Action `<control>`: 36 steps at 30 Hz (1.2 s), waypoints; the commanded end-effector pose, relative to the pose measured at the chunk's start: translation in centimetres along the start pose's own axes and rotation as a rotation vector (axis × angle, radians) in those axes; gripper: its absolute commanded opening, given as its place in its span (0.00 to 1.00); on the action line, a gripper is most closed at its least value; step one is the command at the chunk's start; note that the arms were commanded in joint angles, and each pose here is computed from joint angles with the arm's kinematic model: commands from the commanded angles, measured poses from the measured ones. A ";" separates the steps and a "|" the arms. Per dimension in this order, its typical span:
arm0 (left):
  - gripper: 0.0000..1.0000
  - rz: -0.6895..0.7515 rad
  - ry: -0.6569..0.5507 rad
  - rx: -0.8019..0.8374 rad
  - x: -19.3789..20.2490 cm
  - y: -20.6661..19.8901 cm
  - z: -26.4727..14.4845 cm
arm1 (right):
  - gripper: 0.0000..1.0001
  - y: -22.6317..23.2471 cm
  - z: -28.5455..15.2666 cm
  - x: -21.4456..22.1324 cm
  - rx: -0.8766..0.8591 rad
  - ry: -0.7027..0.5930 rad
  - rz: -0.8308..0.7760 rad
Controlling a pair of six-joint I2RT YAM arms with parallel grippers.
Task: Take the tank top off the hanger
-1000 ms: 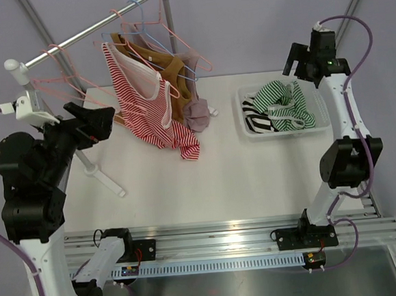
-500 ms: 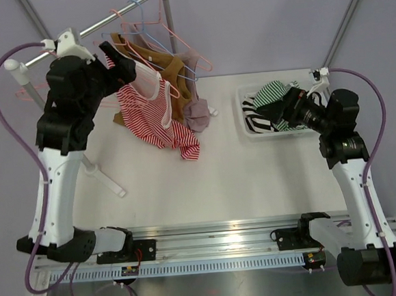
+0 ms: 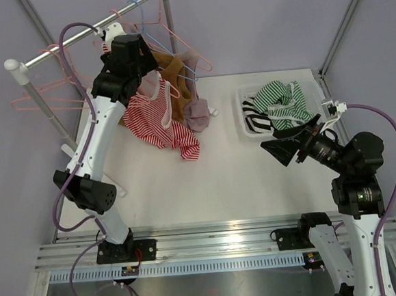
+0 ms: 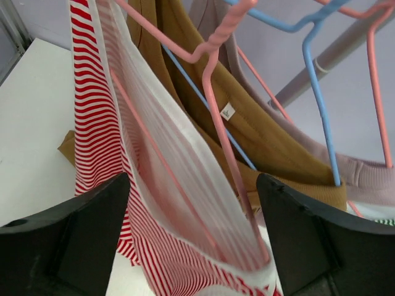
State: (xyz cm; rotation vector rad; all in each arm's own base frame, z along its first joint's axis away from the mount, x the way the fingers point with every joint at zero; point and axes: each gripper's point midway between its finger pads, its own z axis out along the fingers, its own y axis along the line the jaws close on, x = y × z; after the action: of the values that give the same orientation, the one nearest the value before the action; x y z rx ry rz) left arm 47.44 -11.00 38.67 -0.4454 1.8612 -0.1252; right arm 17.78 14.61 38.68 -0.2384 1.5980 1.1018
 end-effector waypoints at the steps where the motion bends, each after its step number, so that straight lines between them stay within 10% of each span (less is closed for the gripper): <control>1: 0.82 -0.060 -0.144 -0.025 -4.4 -0.7 0.0 | 0.99 -0.2 0.0 1.6 -0.020 0.056 0.061; 13: 0.00 -0.119 -0.194 -0.071 -5.1 -0.1 -1.1 | 1.00 -0.1 0.3 1.5 -0.044 0.043 0.075; 26: 0.00 -0.271 -0.347 -0.006 -10.9 -1.2 -8.2 | 0.99 0.5 0.1 0.9 -0.048 0.038 0.045; 36: 0.00 -0.361 -0.253 0.219 -7.9 -1.4 -15.1 | 1.00 -1.6 1.0 -0.7 0.047 0.000 0.030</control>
State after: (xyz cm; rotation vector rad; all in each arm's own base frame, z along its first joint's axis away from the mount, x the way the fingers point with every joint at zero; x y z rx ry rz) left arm 38.84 -11.49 47.21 -0.5776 1.6140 -0.2876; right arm 18.76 14.68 37.46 -0.1981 1.6496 1.1343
